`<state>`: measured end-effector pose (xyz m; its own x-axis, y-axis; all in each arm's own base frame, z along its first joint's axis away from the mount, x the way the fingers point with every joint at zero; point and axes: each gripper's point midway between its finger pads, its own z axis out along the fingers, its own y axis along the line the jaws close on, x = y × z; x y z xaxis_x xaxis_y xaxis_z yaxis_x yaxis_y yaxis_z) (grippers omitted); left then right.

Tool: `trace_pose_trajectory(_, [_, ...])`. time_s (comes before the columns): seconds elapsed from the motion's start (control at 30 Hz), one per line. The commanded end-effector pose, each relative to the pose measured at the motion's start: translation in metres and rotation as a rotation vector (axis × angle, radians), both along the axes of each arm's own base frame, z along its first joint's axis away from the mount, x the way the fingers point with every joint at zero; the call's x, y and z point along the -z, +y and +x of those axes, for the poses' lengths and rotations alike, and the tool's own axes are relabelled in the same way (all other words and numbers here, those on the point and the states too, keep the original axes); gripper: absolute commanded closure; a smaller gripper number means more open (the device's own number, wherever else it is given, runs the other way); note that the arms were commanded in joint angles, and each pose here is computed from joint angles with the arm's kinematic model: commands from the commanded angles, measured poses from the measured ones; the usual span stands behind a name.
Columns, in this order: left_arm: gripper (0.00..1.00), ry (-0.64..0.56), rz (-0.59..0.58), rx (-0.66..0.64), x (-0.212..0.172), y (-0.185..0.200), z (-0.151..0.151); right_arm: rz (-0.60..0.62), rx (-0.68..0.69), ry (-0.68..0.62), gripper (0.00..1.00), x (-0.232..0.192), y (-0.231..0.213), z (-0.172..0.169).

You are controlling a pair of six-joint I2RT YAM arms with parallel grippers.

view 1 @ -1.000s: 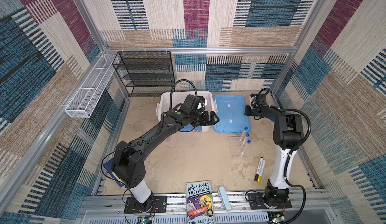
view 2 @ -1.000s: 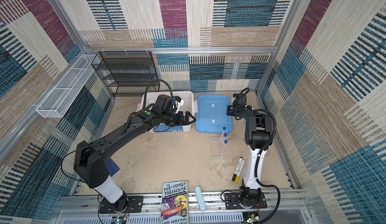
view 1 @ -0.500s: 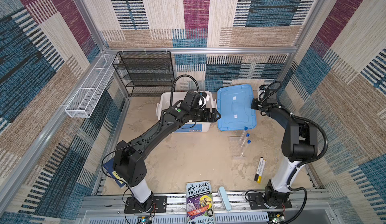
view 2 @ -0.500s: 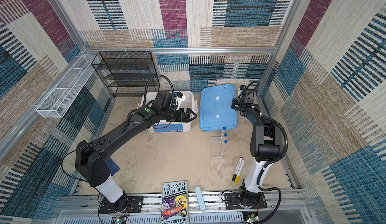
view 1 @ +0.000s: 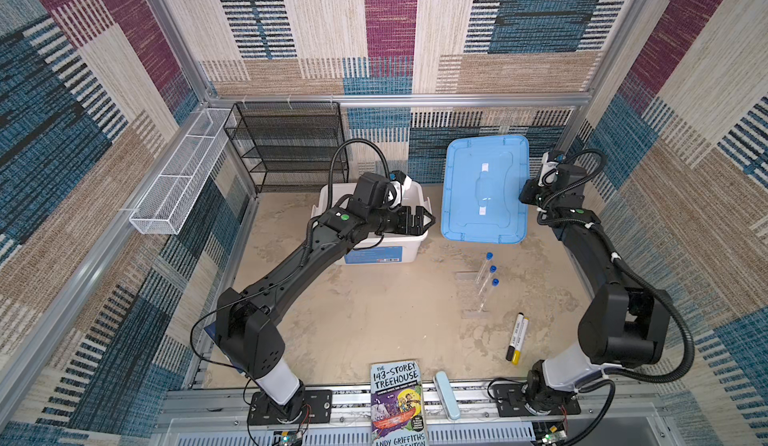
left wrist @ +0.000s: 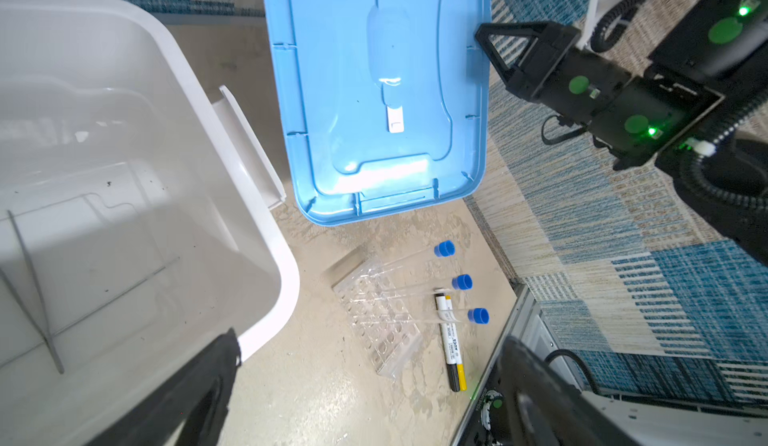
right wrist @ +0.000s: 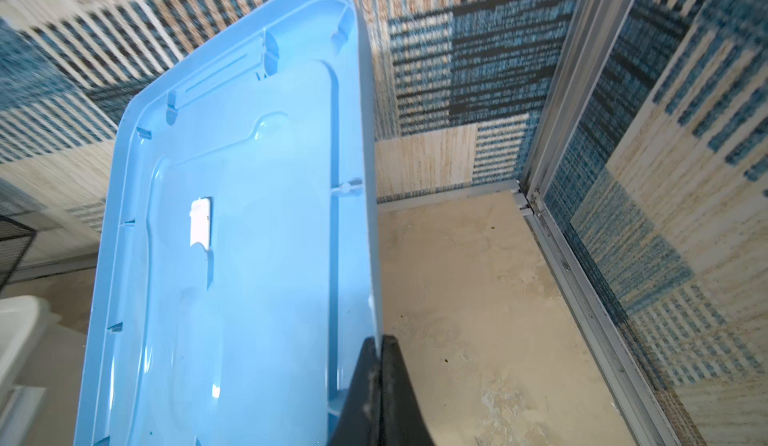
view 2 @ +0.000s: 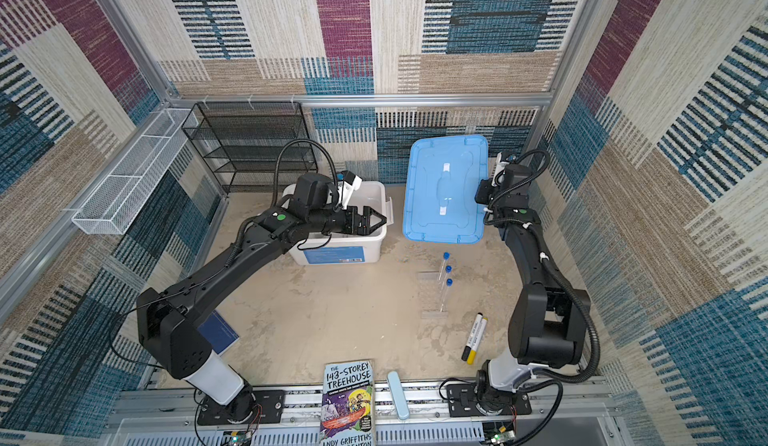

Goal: Organize the chemistry lab equipment
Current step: 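Lift the blue lid upright with the right gripper while the left grasps it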

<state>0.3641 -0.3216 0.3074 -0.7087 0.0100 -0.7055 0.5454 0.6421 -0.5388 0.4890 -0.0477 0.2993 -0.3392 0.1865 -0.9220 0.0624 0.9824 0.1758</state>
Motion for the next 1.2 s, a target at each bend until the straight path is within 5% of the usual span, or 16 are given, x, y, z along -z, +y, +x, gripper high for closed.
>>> trace_pose_trajectory(0.0, [0.0,-0.154,-0.044,0.029,-0.032,0.003,0.005,0.045,-0.052,-0.129,1.0,-0.049,0.014,-0.013])
trace_pose_trajectory(0.4, [0.04,-0.294,-0.175,0.127,-0.067,-0.018,0.016,0.173,-0.266,-0.273,1.0,-0.111,0.061,-0.072])
trace_pose_trajectory(0.67, [0.13,-0.32,-0.235,0.138,-0.078,-0.022,0.017,0.302,-0.417,-0.287,1.0,-0.112,0.098,-0.085])
trace_pose_trajectory(0.77, [0.22,-0.323,-0.243,0.133,-0.082,-0.019,0.012,0.313,-0.428,-0.281,1.0,-0.108,0.106,-0.083])
trace_pose_trajectory(1.07, [0.74,-0.317,-0.218,0.061,-0.081,-0.003,0.008,0.315,-0.45,-0.242,0.99,-0.091,0.129,-0.067])
trace_pose_trajectory(1.17, [0.8,-0.3,-0.197,0.023,-0.075,0.005,0.011,0.321,-0.459,-0.228,0.99,-0.085,0.135,-0.063])
